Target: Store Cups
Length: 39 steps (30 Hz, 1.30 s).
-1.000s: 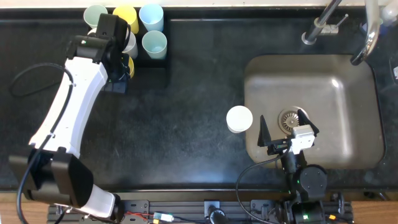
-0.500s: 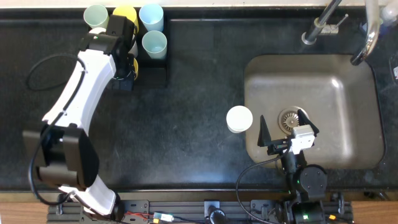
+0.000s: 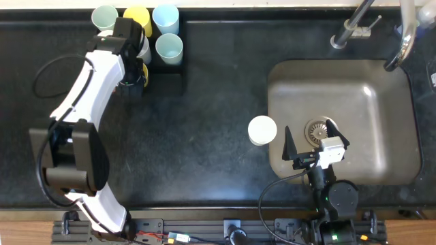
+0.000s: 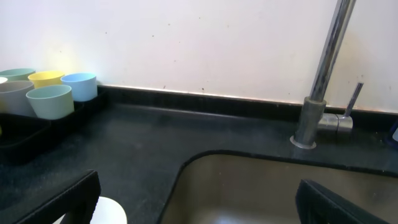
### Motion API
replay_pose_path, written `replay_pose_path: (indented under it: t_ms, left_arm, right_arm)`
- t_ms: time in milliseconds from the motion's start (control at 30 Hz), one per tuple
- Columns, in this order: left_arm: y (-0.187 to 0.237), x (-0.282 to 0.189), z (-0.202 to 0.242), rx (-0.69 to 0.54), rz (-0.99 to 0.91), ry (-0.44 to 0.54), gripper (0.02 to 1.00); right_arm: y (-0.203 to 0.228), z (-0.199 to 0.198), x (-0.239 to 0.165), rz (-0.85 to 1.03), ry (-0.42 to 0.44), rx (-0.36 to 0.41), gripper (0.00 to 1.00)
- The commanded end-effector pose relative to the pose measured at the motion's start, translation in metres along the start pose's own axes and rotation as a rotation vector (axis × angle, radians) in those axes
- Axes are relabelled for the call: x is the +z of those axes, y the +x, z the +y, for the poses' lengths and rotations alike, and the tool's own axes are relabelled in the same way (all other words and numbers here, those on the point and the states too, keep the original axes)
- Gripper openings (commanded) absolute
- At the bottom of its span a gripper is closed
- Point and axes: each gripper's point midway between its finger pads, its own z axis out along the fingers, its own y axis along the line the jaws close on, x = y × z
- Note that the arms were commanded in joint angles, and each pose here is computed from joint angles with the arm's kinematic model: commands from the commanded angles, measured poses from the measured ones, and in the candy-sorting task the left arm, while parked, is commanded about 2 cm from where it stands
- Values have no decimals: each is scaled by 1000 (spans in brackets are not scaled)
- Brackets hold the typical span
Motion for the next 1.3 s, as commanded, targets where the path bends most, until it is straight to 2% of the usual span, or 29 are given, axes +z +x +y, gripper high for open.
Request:
replay_pose_path:
  t_ms: [33,133,167,267,367,533,600,667,767,800,833,933,1033,1200,1300]
  left_arm:
    - [0,5,1,0,3,-6,91]
    - [0,5,1,0,2,-7,351]
    - [-1,5,1,0,0,-6,411]
    - [-2,1,-2,9,-3,10,487]
    - [-7,-23,-6,21,-8,69,577]
    - [-30,-114,-17,135,-114,321,801]
    - [-44,-159,-25,252,-227,457,862]
    - [-55,-205,-38,443,-361,594,921]
    - [-45,-274,-63,858,-579,861,978]
    - [-38,-293,-64,968,-652,956,1000]
    - [-35,-305,-62,1017,-714,1024,1000]
    - [-38,-322,-36,1015,-848,1183,1000]
    - [-41,-312,-4,1006,-910,1275,1000]
    - [-43,-269,58,1063,-1013,1345,1000]
    - [-42,-239,86,1058,-1032,1357,1000]
  right_arm:
    - [3,0,0,-3,0,4,998]
    - [3,0,0,-3,0,4,996]
    - [3,0,0,-3,0,4,996]
    - [3,0,0,-3,0,4,996]
    - [3,0,0,-3,0,4,993]
    - [3,0,0,-3,0,4,998]
    - [3,0,0,-3,0,4,996]
    - [3,0,0,-3,0,4,996]
    - [3,0,0,-3,0,4,996]
    - [3,0,0,-3,0,4,998]
    - [3,0,0,-3,0,4,996]
    - [3,0,0,-3,0,4,996]
    - [3,0,0,-3,0,4,993]
    - [3,0,0,-3,0,4,998]
    - [3,0,0,-3,0,4,998]
